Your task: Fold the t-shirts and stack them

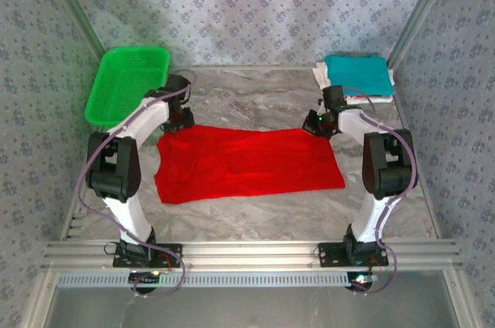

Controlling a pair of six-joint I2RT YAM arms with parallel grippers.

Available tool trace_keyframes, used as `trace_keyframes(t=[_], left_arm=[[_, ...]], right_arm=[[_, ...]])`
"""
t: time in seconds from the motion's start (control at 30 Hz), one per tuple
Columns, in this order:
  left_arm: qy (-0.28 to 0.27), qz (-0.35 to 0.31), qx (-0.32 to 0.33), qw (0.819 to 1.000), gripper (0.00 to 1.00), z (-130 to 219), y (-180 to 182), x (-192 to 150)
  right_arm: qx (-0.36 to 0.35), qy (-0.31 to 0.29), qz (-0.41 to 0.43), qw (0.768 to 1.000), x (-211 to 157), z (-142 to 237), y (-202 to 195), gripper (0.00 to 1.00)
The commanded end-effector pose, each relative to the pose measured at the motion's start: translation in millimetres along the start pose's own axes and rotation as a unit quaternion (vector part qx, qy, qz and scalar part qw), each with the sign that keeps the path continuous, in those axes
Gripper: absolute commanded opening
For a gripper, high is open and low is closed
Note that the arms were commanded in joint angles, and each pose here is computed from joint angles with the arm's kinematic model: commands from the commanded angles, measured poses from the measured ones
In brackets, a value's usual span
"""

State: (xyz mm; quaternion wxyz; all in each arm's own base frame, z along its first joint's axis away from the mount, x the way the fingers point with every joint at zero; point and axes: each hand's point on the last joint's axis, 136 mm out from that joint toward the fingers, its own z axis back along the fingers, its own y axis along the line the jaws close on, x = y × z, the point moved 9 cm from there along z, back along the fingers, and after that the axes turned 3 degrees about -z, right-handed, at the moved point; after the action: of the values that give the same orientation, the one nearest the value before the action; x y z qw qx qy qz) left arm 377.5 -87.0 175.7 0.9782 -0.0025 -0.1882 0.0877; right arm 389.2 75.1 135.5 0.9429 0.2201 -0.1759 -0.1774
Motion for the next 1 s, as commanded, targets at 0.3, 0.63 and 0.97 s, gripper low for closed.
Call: trace_keyframes(t=[0.3, 0.63, 0.97], left_arm=[[0.051, 0.031, -0.018, 0.998, 0.39, -54.0, -2.2, -29.7], [0.016, -0.014, -0.059, 0.998, 0.41, -72.1, -39.6, 32.9], [-0.067, 0.005, -0.103, 0.992, 0.48, 39.2, -38.0, 9.9]], right_arm=[[-0.027, 0.021, -0.134, 0.990, 2.7, -31.0, -58.1, 0.00], [-0.031, -0.019, -0.169, 0.985, 19.2, -10.4, -64.5, 0.00], [0.016, -0.048, -0.117, 0.992, 20.4, 33.8, -23.6, 0.00]])
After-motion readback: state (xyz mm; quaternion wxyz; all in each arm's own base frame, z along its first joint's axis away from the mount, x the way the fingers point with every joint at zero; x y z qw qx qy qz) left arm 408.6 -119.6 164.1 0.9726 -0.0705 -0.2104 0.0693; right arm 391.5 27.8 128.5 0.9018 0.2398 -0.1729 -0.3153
